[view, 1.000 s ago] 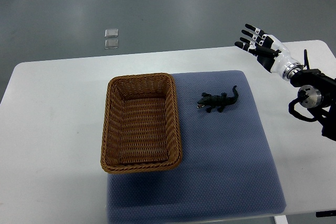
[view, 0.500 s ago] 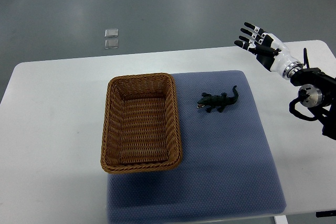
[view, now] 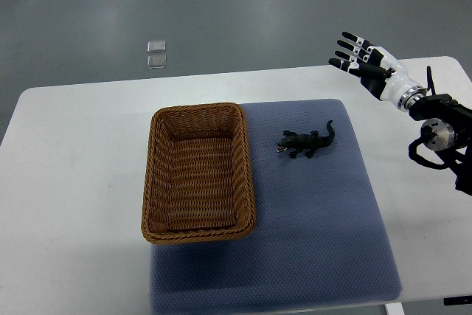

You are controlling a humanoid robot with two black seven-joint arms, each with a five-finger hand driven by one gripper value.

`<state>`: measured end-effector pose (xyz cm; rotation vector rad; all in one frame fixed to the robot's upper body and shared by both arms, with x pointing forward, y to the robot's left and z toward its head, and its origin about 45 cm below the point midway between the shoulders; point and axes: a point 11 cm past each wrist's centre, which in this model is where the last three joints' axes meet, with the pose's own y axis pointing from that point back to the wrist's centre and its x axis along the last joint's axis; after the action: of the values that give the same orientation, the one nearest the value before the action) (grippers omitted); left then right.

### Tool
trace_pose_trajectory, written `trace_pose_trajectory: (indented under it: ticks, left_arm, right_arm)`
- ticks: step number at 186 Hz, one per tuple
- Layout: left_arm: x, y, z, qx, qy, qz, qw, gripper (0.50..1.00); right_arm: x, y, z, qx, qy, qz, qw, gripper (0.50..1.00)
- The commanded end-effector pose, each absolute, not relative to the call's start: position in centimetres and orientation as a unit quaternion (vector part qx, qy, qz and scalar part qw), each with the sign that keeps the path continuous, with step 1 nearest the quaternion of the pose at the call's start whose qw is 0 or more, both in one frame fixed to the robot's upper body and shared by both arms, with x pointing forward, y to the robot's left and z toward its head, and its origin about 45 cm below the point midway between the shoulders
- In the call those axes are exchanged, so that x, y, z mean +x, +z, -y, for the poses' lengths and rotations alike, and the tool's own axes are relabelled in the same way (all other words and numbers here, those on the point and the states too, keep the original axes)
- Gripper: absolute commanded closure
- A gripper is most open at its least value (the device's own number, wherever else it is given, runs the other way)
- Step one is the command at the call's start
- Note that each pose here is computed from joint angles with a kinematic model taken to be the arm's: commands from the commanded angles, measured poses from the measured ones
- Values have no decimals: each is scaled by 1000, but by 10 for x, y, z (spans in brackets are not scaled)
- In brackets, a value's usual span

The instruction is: Place crocodile in brown basket with right hand

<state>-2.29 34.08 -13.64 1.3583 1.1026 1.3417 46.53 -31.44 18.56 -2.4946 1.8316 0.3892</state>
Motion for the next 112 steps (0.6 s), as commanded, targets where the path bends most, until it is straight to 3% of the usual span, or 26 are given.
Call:
trace_pose_trajectory:
  ticks: [1, 112]
  left_arm:
    - [-23, -136, -341, 550, 543, -446, 452, 500]
    - [-23, -136, -341, 550, 543, -446, 452, 500]
  right_arm:
    - [467, 191, 308, -818, 101, -567, -9, 572]
    - [473, 244, 243, -919, -154, -317, -179, 572]
